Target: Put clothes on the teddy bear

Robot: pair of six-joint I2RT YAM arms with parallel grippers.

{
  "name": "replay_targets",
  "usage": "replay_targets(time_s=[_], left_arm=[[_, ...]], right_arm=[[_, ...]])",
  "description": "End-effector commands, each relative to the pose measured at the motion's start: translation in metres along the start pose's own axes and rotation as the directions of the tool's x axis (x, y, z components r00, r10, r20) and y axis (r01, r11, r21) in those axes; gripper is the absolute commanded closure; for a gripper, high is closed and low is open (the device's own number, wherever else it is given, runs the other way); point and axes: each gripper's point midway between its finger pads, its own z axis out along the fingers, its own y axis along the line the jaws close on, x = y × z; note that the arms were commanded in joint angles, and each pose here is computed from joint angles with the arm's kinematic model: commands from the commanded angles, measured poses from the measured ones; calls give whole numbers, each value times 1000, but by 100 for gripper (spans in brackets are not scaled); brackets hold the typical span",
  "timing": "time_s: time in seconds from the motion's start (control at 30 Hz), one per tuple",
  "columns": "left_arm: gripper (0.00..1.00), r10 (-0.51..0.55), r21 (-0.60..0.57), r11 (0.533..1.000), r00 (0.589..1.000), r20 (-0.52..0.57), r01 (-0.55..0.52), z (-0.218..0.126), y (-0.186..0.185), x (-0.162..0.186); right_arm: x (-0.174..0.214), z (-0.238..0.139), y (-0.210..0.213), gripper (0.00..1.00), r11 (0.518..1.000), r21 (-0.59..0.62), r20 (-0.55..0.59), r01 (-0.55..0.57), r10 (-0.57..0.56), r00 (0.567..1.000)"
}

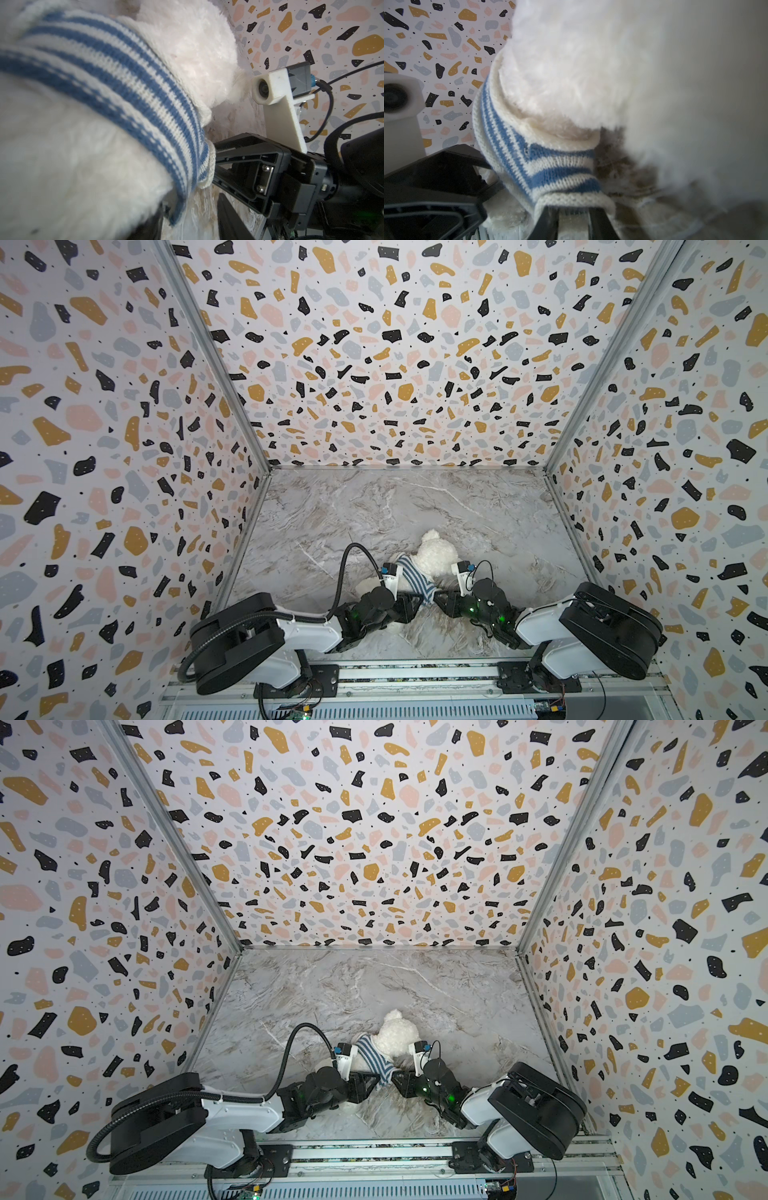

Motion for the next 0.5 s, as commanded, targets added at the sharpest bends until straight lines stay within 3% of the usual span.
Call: replay_targets(time_s=[0.0, 0.2, 0.33, 0.47], left_arm=[[48, 68, -131, 989, 997, -36, -72, -3, 26, 6], [42, 70, -97, 993, 997, -20, -71, -1, 15, -1], [41, 86, -34, 996, 996, 18, -85, -10, -4, -14], [42, 97, -47, 994, 995, 29, -96, -20, -5, -20]], right_arm=[[-7, 4, 9, 75, 999, -25, 10, 26, -26, 1000], [-6, 7, 11, 74, 999, -34, 4, 30, -30, 1000], [-7, 11, 18, 73, 998, -45, -2, 48, -48, 999], [-8, 14, 21, 73, 997, -50, -1, 53, -53, 999]])
